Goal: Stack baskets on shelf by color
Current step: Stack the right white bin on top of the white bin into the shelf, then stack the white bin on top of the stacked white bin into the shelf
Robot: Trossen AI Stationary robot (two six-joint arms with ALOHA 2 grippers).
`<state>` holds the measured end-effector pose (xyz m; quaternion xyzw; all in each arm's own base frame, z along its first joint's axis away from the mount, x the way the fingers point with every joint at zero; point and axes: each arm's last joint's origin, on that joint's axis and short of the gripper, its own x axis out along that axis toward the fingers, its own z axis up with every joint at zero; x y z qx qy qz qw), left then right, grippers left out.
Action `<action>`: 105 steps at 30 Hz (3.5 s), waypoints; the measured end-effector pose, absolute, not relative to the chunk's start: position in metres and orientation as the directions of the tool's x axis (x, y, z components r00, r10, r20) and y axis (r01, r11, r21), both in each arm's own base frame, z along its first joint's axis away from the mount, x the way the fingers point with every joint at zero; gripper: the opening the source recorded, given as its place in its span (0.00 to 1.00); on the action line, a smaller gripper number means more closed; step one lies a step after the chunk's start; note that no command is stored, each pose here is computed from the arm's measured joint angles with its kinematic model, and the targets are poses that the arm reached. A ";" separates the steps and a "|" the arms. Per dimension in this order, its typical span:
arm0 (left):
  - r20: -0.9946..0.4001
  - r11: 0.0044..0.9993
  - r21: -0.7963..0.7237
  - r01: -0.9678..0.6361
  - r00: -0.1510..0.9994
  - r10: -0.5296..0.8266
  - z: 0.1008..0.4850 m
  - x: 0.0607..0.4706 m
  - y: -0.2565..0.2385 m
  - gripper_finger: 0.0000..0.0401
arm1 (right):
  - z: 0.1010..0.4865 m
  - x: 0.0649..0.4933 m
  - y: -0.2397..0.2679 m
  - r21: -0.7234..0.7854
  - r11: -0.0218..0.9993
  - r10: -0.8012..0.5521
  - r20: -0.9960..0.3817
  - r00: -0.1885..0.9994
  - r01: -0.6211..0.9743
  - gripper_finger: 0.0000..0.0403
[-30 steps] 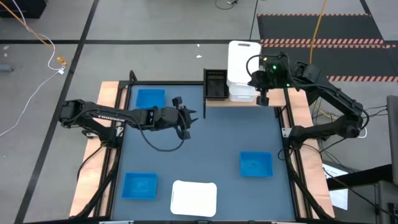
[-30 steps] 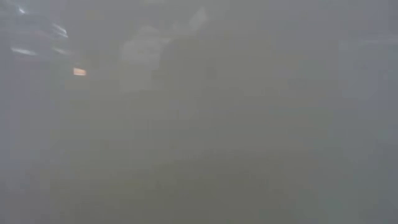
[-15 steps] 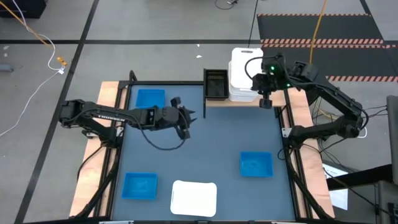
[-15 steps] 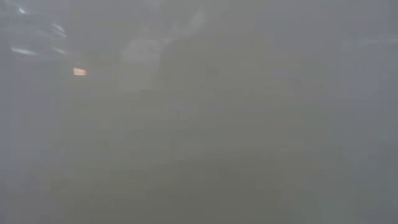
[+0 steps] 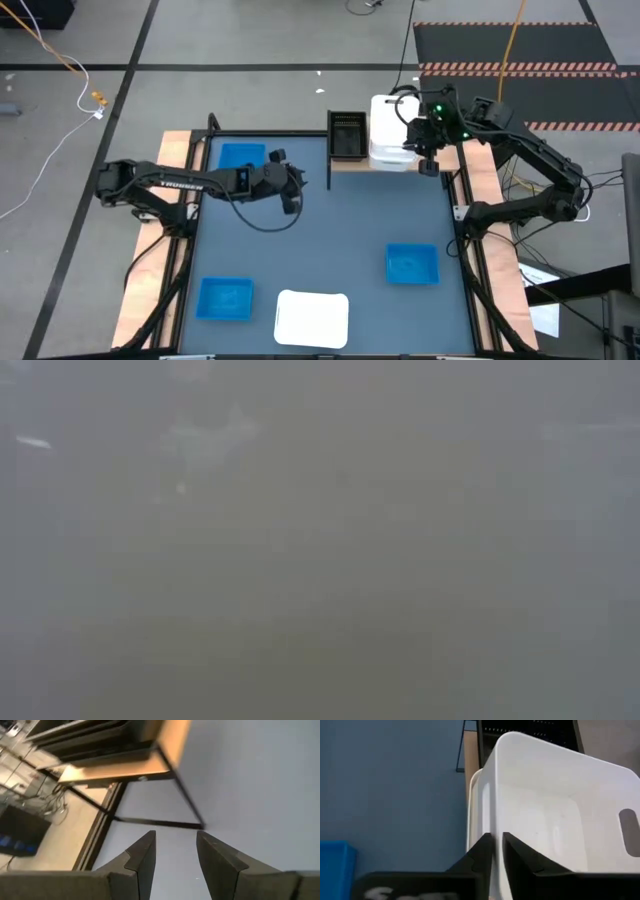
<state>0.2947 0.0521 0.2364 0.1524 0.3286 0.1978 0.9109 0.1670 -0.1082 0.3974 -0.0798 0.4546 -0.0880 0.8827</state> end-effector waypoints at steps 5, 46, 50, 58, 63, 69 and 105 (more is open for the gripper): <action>-0.523 0.857 0.404 -0.320 0.688 0.503 0.239 0.293 0.069 0.36 | 0.393 0.164 -0.114 -0.228 0.968 -0.245 -0.792 0.559 0.101 0.20; -0.421 0.877 0.261 -0.403 0.770 0.479 0.378 0.277 0.052 0.36 | 0.249 0.226 0.008 0.046 0.834 0.514 -0.429 0.743 -0.551 0.27; -0.432 0.891 0.199 -0.408 0.780 0.453 0.377 0.277 0.043 0.36 | 0.237 0.243 0.045 -0.028 0.800 0.522 -0.458 0.719 -0.599 0.27; -0.572 0.886 0.142 -0.440 0.694 0.437 0.317 0.279 0.024 0.36 | 0.216 0.277 0.113 -0.265 0.678 0.458 -0.578 0.676 -0.686 0.27; -0.655 0.852 0.188 -0.488 0.585 0.479 0.264 0.268 0.009 0.36 | 0.204 0.305 0.133 -0.268 0.582 0.437 -0.693 0.573 -0.767 0.27; -0.679 0.771 0.200 -0.605 0.481 0.554 0.224 0.252 0.006 0.36 | 0.215 0.335 0.151 -0.218 0.452 0.441 -0.788 0.429 -0.865 0.27; -0.593 0.830 0.060 -0.555 0.649 0.477 0.236 0.252 -0.030 0.36 | 0.212 0.330 0.151 -0.239 0.280 0.215 -0.928 0.304 -0.930 0.01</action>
